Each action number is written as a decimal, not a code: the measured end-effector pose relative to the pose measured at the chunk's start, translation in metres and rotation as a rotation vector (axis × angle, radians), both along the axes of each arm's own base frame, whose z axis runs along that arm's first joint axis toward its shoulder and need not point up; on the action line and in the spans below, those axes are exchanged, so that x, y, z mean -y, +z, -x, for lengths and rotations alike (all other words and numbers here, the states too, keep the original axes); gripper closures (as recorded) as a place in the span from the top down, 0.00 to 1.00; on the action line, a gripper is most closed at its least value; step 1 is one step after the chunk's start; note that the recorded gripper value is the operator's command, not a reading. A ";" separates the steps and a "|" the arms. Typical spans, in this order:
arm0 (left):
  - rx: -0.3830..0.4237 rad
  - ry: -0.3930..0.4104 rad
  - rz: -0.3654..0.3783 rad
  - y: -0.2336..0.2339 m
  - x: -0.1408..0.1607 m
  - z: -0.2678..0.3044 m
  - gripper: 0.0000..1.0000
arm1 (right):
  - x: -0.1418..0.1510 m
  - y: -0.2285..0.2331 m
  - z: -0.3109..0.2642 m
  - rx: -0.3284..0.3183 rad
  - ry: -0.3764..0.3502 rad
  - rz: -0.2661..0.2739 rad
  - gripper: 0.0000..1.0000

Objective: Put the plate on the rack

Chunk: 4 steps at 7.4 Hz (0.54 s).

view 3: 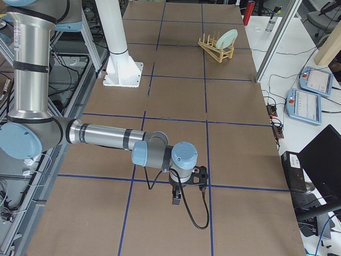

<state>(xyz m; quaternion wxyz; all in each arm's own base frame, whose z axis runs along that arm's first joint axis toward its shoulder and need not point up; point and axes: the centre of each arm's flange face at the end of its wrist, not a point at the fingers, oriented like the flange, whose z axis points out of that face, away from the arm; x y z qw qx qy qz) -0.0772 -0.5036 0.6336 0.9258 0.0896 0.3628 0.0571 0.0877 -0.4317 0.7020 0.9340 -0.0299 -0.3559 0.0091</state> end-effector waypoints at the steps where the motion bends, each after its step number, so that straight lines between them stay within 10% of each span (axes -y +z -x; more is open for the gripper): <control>1: 0.000 0.000 -0.002 -0.001 0.000 0.000 1.00 | 0.000 0.000 0.000 0.000 0.000 0.000 1.00; 4: 0.001 0.001 -0.009 -0.003 0.001 0.000 1.00 | 0.000 0.000 0.000 0.000 0.000 0.001 1.00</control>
